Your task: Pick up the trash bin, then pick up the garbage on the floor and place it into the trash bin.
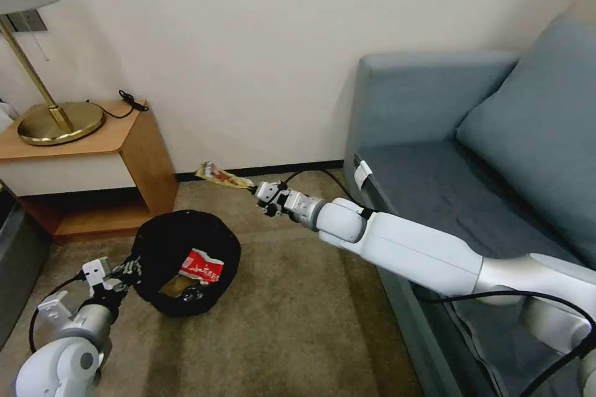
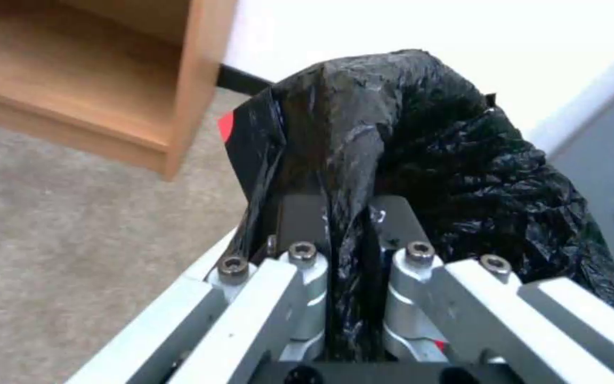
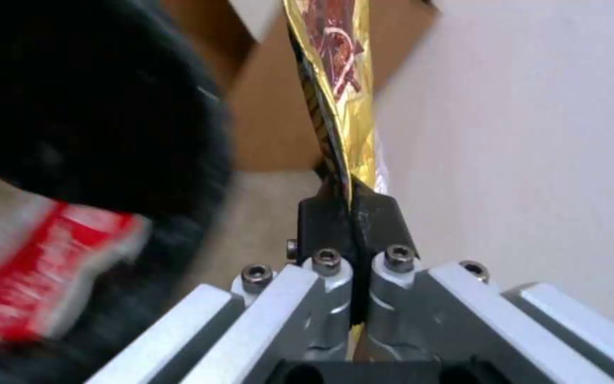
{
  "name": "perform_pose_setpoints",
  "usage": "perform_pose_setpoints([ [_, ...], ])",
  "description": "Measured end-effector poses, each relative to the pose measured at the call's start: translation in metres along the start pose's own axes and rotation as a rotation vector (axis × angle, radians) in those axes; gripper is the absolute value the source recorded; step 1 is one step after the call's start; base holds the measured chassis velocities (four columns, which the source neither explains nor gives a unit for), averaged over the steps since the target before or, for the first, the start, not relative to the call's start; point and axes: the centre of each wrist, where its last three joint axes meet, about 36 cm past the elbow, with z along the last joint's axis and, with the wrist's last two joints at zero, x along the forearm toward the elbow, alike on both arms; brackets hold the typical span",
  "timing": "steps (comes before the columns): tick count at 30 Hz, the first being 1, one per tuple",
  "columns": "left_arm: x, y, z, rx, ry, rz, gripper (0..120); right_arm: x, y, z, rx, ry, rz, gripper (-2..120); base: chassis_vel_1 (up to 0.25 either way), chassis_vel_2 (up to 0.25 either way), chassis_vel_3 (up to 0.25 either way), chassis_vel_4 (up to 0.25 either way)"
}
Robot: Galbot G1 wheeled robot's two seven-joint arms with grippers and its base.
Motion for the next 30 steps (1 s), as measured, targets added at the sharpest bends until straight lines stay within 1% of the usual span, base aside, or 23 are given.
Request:
perform_pose_setpoints([
  [1,0.000,-0.004,-0.002,0.001,-0.002,0.007,5,-0.001,0.005,-0.006,0.004,-0.009,-0.021,0,0.000,0.000,0.000,0.000],
  [3,0.001,-0.005,-0.003,0.002,-0.002,0.009,5,-0.001,0.007,-0.009,0.005,-0.012,-0.028,0,0.000,0.000,0.000,0.000],
  [5,0.003,-0.013,-0.006,0.009,-0.006,0.022,5,-0.008,0.021,-0.024,0.015,-0.036,-0.076,0,0.000,0.000,0.000,0.000],
  [7,0.004,-0.014,-0.006,0.009,-0.006,0.024,5,-0.010,0.025,-0.027,0.016,-0.039,-0.085,0,0.000,0.000,0.000,0.000],
  [9,0.008,-0.020,-0.006,0.015,-0.006,0.033,5,-0.019,0.038,-0.035,0.022,-0.050,-0.121,0,0.000,0.000,0.000,0.000],
  [17,0.015,-0.027,-0.005,0.046,-0.011,0.037,5,-0.020,0.062,-0.032,0.007,-0.018,-0.193,0,0.000,0.000,0.000,0.000],
  [23,0.017,-0.028,-0.004,0.062,-0.012,0.034,5,-0.013,0.072,-0.028,0.002,0.005,-0.222,0,0.000,0.000,0.000,0.000],
  [26,0.019,-0.029,-0.004,0.086,-0.011,0.039,5,-0.009,0.077,-0.023,-0.006,0.025,-0.229,0,0.000,0.000,0.000,0.000],
  [27,0.019,-0.029,-0.004,0.094,-0.009,0.041,5,-0.008,0.078,-0.021,-0.008,0.031,-0.230,4,0.000,0.000,0.000,0.000],
  [28,0.019,-0.029,-0.004,0.094,-0.009,0.041,5,-0.008,0.078,-0.021,-0.008,0.031,-0.230,4,0.000,0.000,0.000,0.000],
  [30,0.019,-0.029,-0.004,0.106,-0.006,0.044,5,-0.008,0.079,-0.019,-0.009,0.037,-0.233,12,0.000,0.000,0.000,0.000],
])
